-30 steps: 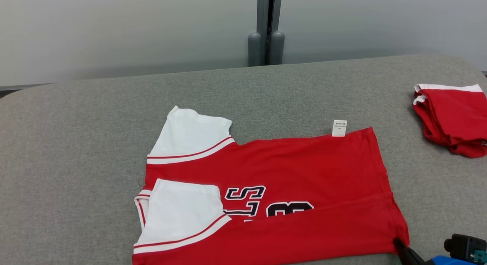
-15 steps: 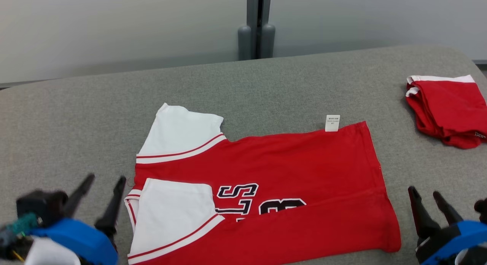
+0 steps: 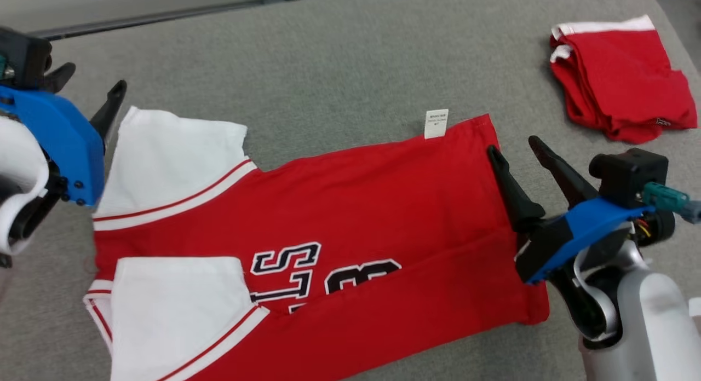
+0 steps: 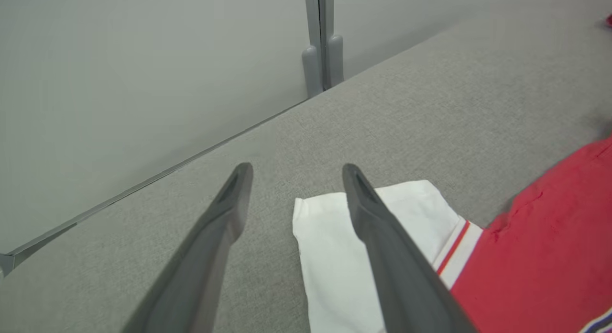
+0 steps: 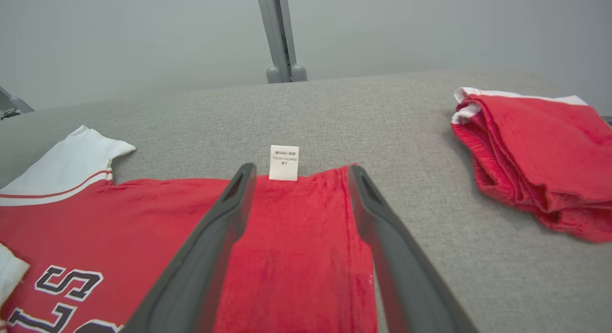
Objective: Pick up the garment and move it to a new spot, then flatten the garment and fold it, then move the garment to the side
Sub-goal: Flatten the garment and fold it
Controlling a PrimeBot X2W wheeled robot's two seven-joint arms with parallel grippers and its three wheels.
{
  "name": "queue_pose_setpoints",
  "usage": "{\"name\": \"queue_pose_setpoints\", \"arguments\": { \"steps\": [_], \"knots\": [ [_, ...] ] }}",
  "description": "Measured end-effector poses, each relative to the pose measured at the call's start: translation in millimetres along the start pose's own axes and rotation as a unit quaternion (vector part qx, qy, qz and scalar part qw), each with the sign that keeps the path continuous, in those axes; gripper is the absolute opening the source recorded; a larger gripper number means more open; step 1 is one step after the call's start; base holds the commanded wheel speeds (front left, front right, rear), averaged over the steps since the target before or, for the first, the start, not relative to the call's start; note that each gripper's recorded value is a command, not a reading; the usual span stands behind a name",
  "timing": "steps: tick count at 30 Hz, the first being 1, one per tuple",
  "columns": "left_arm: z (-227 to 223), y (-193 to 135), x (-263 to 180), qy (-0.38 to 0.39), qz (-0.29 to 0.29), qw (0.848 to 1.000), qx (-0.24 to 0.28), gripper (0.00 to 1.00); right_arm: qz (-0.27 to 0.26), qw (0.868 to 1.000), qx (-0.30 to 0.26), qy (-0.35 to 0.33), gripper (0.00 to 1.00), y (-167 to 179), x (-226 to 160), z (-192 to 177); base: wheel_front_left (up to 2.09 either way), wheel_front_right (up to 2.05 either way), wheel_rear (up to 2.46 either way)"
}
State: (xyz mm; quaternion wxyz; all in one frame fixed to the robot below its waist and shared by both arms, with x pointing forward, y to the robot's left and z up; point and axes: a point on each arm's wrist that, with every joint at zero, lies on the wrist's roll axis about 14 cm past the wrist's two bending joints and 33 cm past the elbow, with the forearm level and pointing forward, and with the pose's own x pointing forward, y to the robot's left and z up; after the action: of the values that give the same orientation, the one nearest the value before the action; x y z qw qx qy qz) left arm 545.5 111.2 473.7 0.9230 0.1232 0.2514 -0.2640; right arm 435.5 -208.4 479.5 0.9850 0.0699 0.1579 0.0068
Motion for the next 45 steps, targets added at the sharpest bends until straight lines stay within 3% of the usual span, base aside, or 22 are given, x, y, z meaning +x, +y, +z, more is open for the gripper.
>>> {"name": "queue_pose_setpoints", "arguments": {
  "steps": [2,8,19,20,21,23,24,25,38,45],
  "knots": [
    [-27.5,2.1,30.2,0.069,-0.019,0.997,-0.007,1.00,0.006,1.000,-0.012,0.009,1.00,3.0,11.5,-2.7,0.00,0.00,0.00],
    [-64.0,3.9,66.1,0.149,-0.037,0.988,-0.017,1.00,0.005,0.999,-0.026,0.030,1.00,-0.1,24.8,-16.1,0.00,0.00,0.00],
    [-103.0,-8.8,73.0,0.243,-0.072,0.967,-0.040,0.98,-0.006,0.999,-0.028,0.042,1.00,-9.0,28.5,-25.0,0.00,0.00,0.00],
    [-103.1,-11.1,72.6,0.246,-0.077,0.965,-0.043,0.82,-0.006,0.999,-0.028,0.043,1.00,-9.1,28.9,-25.3,0.00,0.00,0.00],
    [-102.8,-12.7,72.1,0.247,-0.082,0.964,-0.046,0.45,-0.006,0.999,-0.027,0.042,1.00,-9.1,29.9,-24.6,0.00,0.00,0.00],
    [-101.8,-16.0,71.4,0.247,-0.089,0.964,-0.048,0.25,-0.005,0.999,-0.031,0.042,1.00,-9.3,33.2,-22.4,0.00,0.00,0.00],
    [-100.6,-17.5,71.0,0.246,-0.092,0.964,-0.048,0.04,-0.005,0.999,-0.033,0.043,1.00,-10.2,35.1,-21.6,0.00,0.00,0.00],
    [-99.0,-18.6,71.0,0.241,-0.095,0.965,-0.047,0.00,-0.006,0.998,-0.034,0.045,1.00,-11.2,37.1,-21.0,0.00,0.00,0.00],
    [-59.6,-11.7,59.2,0.126,-0.076,0.988,-0.058,0.00,-0.031,0.987,-0.073,0.138,1.00,-37.6,80.9,-25.7,0.00,0.00,0.00],
    [-45.1,-19.0,41.9,0.084,-0.080,0.992,-0.048,0.00,-0.024,0.968,-0.080,0.238,1.00,-33.5,87.5,-52.9,0.00,0.00,0.00]
  ]
}}
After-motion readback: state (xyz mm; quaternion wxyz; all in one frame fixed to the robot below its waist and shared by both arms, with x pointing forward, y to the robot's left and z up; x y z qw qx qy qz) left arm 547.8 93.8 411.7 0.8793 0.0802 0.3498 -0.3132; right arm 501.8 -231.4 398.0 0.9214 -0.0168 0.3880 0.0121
